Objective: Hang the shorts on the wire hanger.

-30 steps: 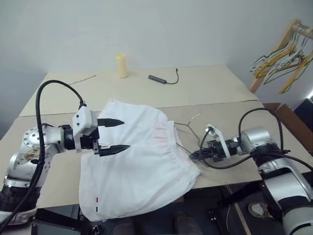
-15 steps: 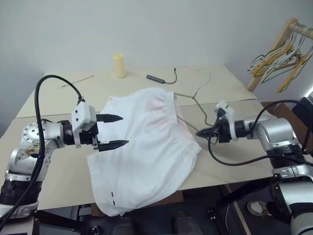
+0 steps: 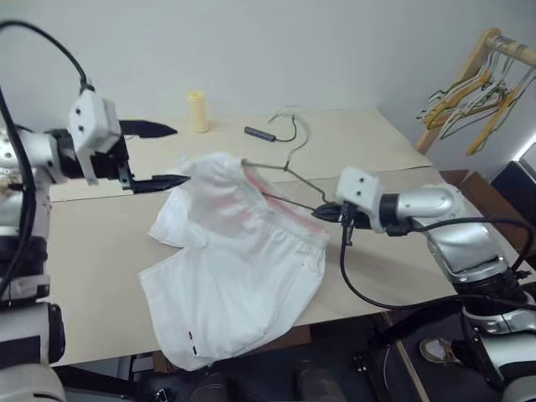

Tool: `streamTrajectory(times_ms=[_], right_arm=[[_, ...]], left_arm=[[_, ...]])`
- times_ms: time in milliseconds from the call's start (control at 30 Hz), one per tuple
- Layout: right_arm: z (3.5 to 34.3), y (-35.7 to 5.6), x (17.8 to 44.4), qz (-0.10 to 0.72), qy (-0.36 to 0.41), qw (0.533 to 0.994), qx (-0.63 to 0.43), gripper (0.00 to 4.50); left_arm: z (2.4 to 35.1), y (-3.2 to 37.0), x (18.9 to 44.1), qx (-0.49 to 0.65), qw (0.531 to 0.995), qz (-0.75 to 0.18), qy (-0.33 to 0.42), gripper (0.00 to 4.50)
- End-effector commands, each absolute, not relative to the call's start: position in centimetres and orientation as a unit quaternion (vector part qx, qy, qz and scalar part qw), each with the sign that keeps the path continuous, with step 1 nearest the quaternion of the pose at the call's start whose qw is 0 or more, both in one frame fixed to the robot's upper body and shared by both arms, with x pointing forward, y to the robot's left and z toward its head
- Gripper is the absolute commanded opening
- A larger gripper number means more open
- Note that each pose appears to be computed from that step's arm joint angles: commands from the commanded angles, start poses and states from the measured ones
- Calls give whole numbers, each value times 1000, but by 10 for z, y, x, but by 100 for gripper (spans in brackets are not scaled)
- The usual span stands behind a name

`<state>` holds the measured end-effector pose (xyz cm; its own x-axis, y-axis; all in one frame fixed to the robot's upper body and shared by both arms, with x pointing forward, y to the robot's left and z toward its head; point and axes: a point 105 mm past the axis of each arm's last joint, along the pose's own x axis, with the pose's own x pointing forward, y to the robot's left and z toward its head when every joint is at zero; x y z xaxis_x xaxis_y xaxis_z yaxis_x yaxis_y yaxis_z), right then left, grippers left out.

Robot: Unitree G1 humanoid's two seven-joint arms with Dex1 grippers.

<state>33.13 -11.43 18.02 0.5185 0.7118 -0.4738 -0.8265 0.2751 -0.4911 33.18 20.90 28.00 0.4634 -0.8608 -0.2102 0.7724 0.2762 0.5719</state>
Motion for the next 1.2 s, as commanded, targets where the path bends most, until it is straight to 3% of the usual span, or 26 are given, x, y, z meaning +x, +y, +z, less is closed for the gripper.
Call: streamTrajectory(times_ms=[33,200,467,567,1000,1133,1200], right_arm=[[196,-104,326,480,42,772,-415,0],[194,-98,324,489,51,758,-429,0],[194,-93,321,506,53,740,-440,0],[195,-91,320,510,57,738,-437,0],[191,-92,320,506,71,741,-436,0],[190,-95,323,496,71,745,-441,0],[190,-98,325,489,68,747,-444,55]], left_arm=[[287,204,332,343,767,-537,-76,448],[259,193,330,374,717,-587,-34,448],[211,172,358,444,684,-578,19,448],[198,166,357,455,660,-597,34,448],[202,160,361,430,678,-597,15,17],[204,159,359,415,683,-602,12,1],[205,159,360,406,691,-597,9,0]])
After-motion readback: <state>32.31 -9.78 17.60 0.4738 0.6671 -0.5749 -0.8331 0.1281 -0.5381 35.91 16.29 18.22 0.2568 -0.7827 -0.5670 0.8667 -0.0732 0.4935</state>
